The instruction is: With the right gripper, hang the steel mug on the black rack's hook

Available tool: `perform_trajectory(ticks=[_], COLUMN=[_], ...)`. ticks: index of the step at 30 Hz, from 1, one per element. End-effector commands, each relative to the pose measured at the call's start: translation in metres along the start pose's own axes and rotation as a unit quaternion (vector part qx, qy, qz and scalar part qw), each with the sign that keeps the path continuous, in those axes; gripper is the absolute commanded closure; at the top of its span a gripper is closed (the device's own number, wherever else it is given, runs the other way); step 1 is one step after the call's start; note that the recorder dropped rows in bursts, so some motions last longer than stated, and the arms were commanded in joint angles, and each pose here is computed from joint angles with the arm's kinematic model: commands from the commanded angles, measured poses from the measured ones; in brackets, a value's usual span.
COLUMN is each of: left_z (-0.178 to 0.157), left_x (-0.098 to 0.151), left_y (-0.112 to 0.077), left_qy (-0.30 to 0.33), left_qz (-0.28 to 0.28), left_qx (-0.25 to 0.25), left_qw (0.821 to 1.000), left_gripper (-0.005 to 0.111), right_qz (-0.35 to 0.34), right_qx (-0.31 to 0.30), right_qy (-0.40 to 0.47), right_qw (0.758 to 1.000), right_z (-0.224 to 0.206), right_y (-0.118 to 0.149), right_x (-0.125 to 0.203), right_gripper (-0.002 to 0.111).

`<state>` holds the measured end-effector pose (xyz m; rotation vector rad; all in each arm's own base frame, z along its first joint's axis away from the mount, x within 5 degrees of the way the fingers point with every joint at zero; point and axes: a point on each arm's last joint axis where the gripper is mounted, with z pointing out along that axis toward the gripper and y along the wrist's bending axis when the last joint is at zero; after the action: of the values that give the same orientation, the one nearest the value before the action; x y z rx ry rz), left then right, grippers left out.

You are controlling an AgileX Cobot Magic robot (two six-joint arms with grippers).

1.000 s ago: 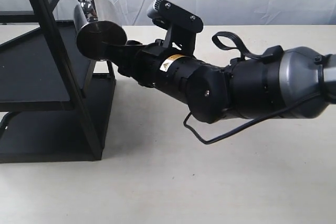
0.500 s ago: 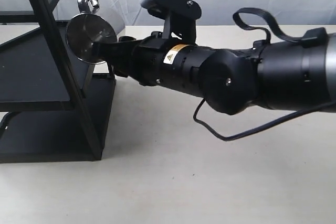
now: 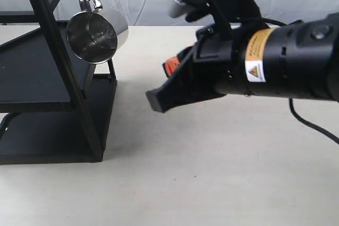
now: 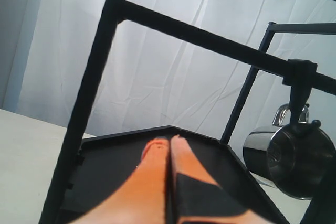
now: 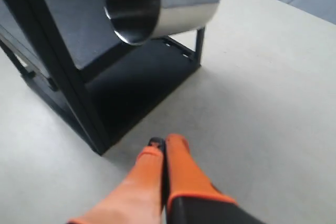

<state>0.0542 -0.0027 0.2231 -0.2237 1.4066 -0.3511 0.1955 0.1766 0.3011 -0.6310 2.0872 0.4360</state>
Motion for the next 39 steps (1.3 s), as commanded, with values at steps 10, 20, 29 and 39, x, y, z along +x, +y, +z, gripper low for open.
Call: perform_trajectory(ticks=[10,20,29,39], left_z=[0.0,0.0,0.0,0.0], left_x=[0.0,0.0,0.0,0.0], left_y=[0.0,0.0,0.0,0.0], left_qy=[0.001,0.001,0.001,0.001], left_qz=[0.002,0.002,0.002,0.002], left_qx=[0.001,0.001,0.001,0.001], left_qw=[1.0,1.0,1.0,1.0], left_gripper=[0.107,0.107,0.107,0.107], right_qz=[0.02,0.025,0.079,0.161], right_qx=[0.045,0.039,0.104,0.3], right_qy=[-0.013,-0.025,-0.081,-0.157], right_qw=[0.999,0.999,0.988,0.927], right_z=[-0.029,-0.031,-0.072,-0.158], right_y=[-0.015,-0.014,-0.045,-0.098], right_x=[0.029,0.026,0.018,0.039], right_gripper=[0.109,0.109,0.109,0.109])
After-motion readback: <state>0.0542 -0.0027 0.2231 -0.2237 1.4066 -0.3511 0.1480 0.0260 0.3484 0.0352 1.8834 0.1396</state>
